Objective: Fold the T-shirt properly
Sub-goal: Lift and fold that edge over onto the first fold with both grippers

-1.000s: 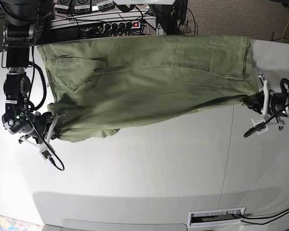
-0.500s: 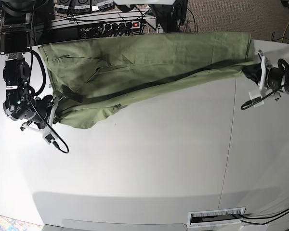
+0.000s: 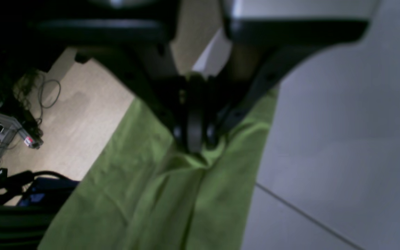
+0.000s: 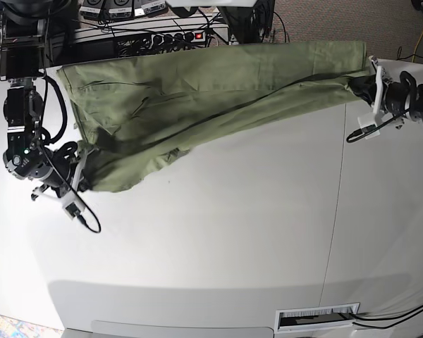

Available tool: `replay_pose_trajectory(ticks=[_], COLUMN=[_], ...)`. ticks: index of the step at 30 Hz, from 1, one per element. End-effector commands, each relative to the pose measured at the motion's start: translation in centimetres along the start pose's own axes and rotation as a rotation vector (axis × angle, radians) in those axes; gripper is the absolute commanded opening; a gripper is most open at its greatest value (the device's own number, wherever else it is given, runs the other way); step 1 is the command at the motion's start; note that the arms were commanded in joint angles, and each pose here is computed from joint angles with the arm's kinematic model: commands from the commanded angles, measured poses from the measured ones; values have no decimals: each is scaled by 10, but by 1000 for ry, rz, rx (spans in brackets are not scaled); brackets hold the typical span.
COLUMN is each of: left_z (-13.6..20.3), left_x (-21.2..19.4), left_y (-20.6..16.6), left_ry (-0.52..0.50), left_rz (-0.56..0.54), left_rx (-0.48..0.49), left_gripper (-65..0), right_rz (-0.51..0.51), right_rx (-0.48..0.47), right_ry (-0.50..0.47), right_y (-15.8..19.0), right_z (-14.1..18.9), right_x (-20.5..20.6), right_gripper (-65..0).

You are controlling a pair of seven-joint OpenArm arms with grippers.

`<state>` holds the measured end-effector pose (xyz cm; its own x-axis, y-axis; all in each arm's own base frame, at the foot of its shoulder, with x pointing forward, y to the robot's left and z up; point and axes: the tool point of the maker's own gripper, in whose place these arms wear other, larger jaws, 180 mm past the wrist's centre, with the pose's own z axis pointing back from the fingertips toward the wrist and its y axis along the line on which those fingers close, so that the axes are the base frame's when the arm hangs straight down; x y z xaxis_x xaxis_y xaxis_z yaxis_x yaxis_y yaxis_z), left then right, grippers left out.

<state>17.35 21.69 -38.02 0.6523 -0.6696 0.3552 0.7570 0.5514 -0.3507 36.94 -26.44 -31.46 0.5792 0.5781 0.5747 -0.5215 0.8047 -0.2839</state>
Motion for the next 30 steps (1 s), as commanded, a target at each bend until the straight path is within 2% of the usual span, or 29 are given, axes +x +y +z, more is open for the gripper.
replay_pose_trajectory(ticks=[1, 5, 10, 13, 17, 20, 24, 30], left_z=[11, 11, 11, 11, 11, 11, 12, 13], left_x=[4, 2, 4, 5, 4, 4, 1, -3], left_y=[8, 10, 10, 10, 10, 10, 10, 10], left_ry=[-9, 5, -5, -10, -5, -6, 10, 31], left_rz=[-10, -19, -19, -19, -21, -21, -20, -18], left_rx=[28, 40, 39, 39, 42, 42, 42, 41], left_gripper=[-650, -650, -650, -650, -650, -650, -650, -650], right_rz=[13, 8, 66, 62, 33, 23, 56, 92], right_rx=[-52, -43, -107, -104, -63, -38, -37, -14], right_ry=[-51, -95, -209, -243, -190, -112, -39, 22], right_y=[-20, -19, -31, -28, -16, -8, -5, 3], right_z=[12, 12, 17, 16, 9, 6, 13, 24], right_x=[18, 27, 53, 63, 48, 28, 8, -9], right_gripper=[-650, -650, -650, -650, -650, -650, -650, -650])
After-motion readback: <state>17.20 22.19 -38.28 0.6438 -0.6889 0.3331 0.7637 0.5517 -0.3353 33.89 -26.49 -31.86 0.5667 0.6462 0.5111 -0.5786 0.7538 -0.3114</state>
